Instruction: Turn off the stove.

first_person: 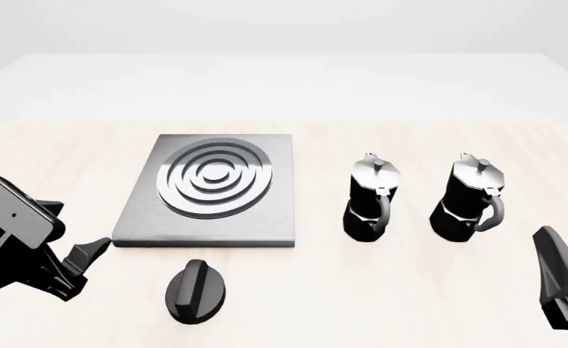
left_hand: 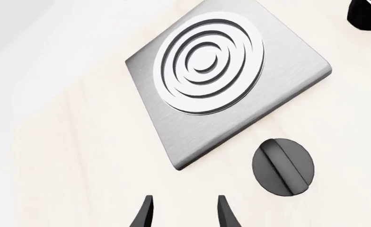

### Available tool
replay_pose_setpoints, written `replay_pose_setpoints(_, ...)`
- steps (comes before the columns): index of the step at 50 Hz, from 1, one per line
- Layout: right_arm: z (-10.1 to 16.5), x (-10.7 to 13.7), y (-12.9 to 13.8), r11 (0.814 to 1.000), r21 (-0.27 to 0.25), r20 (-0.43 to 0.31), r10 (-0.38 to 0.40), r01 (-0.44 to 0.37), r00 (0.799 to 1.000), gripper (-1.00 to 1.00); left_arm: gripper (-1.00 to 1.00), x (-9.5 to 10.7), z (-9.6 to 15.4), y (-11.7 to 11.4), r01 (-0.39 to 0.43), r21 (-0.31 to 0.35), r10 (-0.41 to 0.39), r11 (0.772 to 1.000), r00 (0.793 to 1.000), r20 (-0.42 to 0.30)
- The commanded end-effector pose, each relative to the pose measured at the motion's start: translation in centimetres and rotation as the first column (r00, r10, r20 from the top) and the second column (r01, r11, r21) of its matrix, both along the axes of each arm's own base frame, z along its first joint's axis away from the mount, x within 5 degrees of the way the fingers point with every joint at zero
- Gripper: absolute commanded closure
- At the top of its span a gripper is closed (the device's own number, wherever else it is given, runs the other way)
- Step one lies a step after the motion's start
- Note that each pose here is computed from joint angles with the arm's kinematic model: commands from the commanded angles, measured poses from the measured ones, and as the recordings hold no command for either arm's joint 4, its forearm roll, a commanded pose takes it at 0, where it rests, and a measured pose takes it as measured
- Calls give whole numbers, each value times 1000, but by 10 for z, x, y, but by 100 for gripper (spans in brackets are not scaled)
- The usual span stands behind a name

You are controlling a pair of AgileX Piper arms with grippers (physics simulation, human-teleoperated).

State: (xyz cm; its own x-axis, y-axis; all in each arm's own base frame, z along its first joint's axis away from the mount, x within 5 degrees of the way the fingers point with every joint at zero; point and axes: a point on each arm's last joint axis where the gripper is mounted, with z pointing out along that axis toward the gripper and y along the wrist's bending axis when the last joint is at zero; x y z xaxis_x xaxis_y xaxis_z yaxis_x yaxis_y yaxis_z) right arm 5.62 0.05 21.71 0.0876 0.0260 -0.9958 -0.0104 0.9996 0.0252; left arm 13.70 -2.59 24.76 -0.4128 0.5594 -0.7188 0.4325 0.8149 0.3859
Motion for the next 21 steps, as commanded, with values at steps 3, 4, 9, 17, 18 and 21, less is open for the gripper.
replay_pose_setpoints(3,1,0,0,1000,17,1,8,-8,1000,-100,-100,-25,21,11,-52,2,52,999,998,40)
replay_pose_setpoints(4,1,0,0,1000,18,1,8,-8,1000,-100,-100,-26,22,12,-56,2,56,998,998,43)
replay_pose_setpoints(9,1,0,0,1000,22,1,7,-7,1000,-100,-100,-32,28,14,-64,4,64,998,997,53)
replay_pose_setpoints(17,1,0,0,1000,28,2,10,-10,1000,-100,-100,-40,33,17,-82,3,81,997,994,67)
replay_pose_setpoints(18,1,0,0,1000,29,2,11,-11,1000,-100,-100,-42,35,17,-85,3,84,996,994,71)
replay_pose_setpoints(21,1,0,1,1000,29,2,11,-12,1000,-100,-100,-45,36,18,-87,4,86,996,994,73)
